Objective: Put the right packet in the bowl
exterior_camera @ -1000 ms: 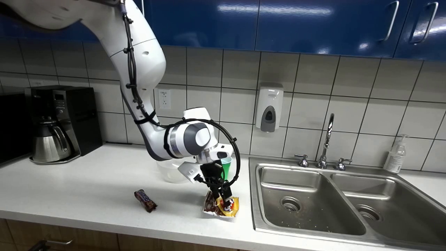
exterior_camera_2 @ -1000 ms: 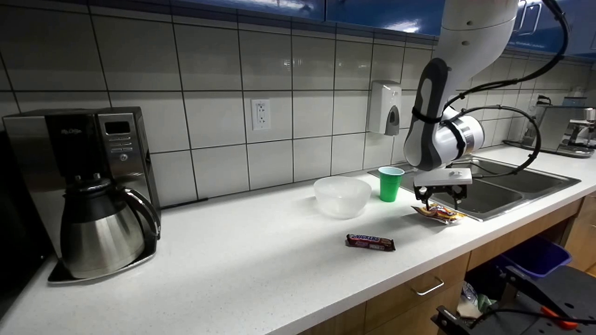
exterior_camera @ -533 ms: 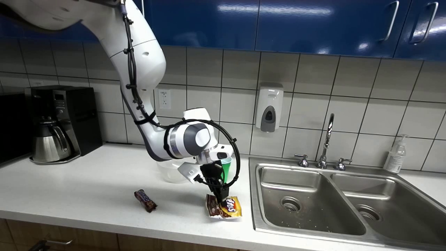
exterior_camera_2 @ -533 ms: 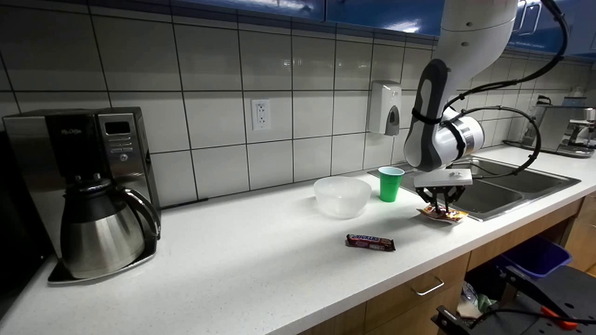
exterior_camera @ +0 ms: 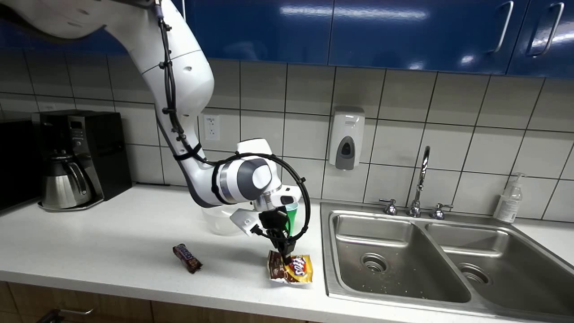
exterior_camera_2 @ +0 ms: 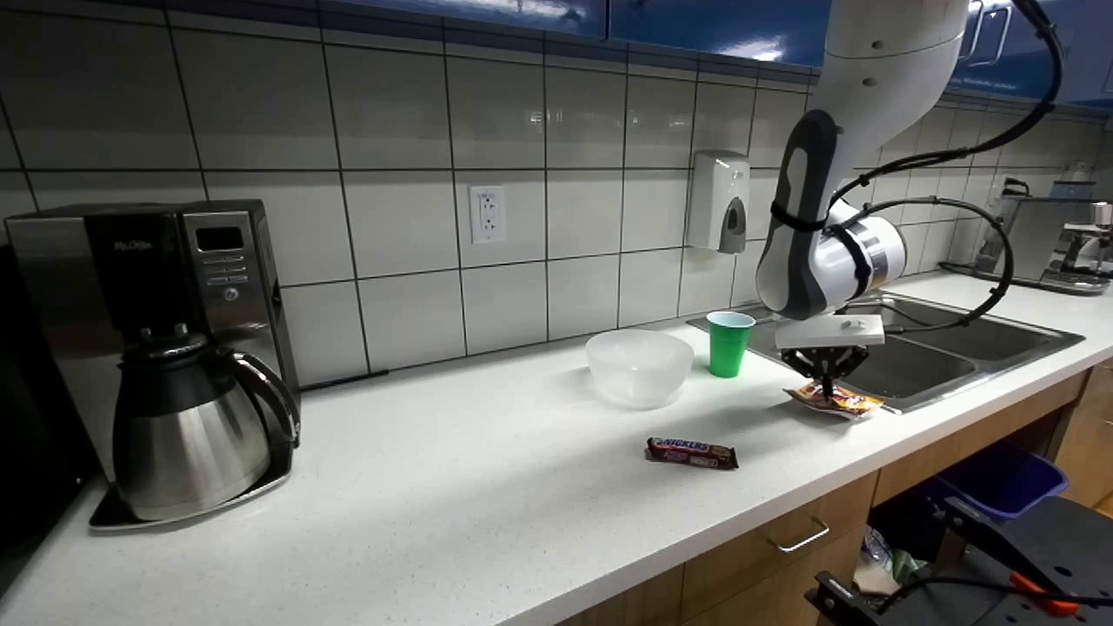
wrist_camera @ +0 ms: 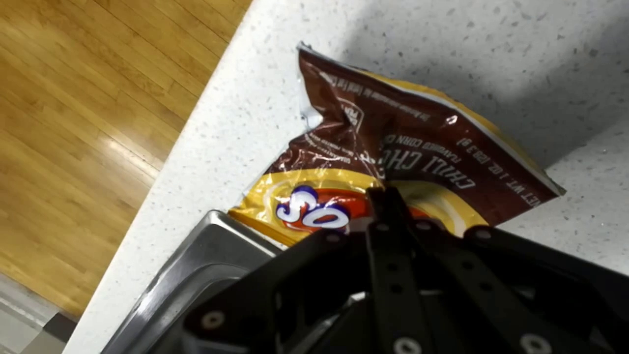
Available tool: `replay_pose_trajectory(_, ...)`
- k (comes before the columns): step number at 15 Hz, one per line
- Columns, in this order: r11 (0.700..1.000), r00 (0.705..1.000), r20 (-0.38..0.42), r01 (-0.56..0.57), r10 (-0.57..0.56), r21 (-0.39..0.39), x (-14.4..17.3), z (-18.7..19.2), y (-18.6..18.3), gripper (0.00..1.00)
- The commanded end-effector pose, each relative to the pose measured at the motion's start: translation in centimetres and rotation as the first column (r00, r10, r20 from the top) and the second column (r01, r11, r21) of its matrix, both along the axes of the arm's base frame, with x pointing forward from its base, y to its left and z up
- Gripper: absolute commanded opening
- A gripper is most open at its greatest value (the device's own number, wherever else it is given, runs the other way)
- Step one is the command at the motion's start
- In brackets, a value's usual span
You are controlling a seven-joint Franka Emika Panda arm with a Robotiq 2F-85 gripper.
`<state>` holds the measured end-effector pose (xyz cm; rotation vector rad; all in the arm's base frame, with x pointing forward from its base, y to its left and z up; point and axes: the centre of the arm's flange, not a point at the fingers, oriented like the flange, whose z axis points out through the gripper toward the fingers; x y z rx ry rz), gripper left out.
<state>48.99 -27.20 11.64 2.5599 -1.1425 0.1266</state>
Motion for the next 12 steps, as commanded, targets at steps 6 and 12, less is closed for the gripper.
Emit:
replay_pose_trajectory(6,1.000,0.999,0.044,-0.016,0.016,-0.008,0.0,4.3,-0.2,0.00)
replay_pose_trajectory(12,0.999,0.992,0.123,-0.024,0.027,-0.029,0.3,10.0,-0.5,0.00)
